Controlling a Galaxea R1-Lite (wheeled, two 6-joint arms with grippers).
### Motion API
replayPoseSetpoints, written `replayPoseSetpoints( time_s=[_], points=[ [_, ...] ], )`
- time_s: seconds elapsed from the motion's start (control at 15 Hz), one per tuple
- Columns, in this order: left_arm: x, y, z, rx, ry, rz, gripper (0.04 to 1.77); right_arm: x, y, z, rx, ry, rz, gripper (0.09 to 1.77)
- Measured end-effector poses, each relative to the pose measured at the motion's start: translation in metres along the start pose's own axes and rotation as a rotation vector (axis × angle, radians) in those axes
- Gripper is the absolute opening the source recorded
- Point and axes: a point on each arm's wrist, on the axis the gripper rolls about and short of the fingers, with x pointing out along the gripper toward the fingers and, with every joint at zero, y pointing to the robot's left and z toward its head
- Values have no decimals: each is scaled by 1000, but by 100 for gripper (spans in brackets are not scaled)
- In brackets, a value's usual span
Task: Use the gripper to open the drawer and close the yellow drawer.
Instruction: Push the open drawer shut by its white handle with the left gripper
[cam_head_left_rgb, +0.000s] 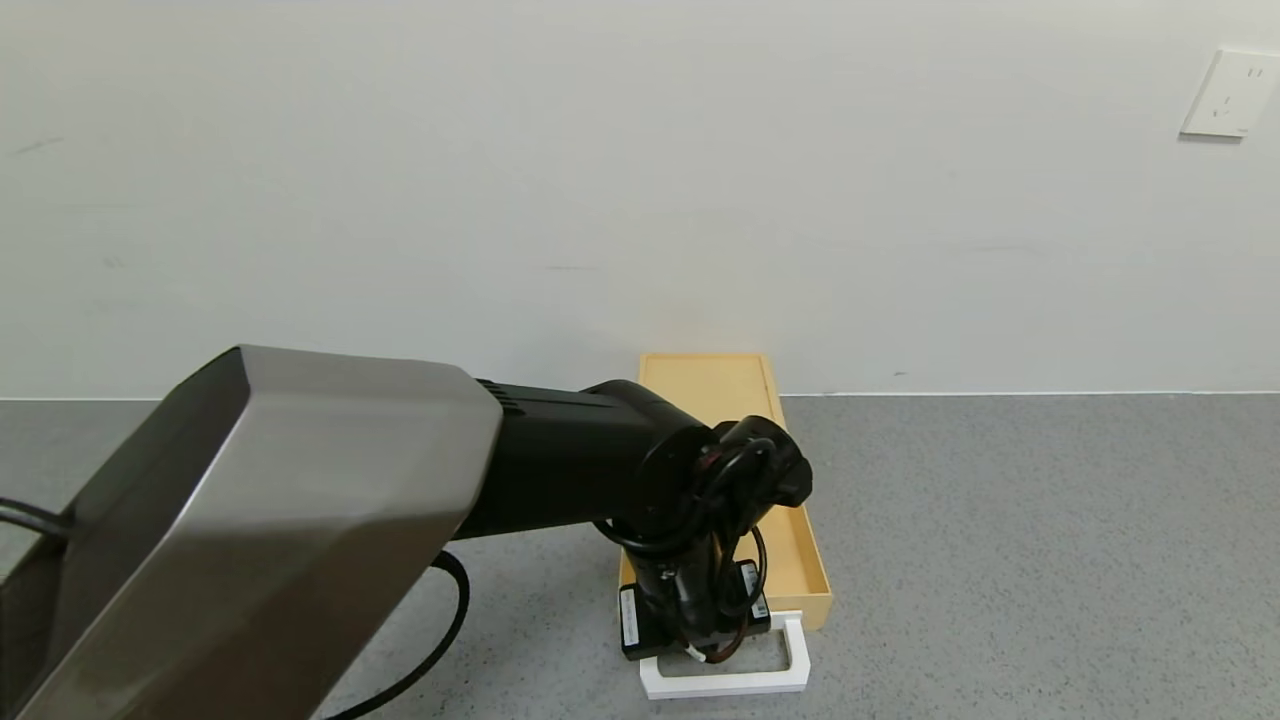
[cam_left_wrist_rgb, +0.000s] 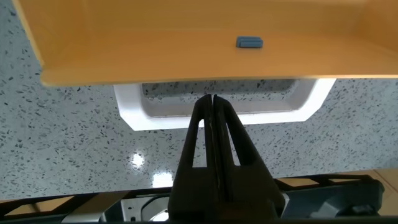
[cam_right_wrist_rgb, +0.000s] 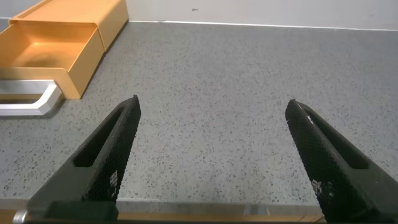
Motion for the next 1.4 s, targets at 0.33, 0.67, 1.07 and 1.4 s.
replayPoseSetpoints(
  time_s=[0.33,0.67,1.07,1.4],
  points=[
    [5,-2,2,-9,-33,28,11,0,0,0,0,0,0,171],
    [2,-5,6,-10,-72,31,11,0,0,0,0,0,0,171],
    [4,-9,11,-6,-98,46,11,0,0,0,0,0,0,171],
    [5,-13,19,0,-136,49,11,0,0,0,0,0,0,171]
  ],
)
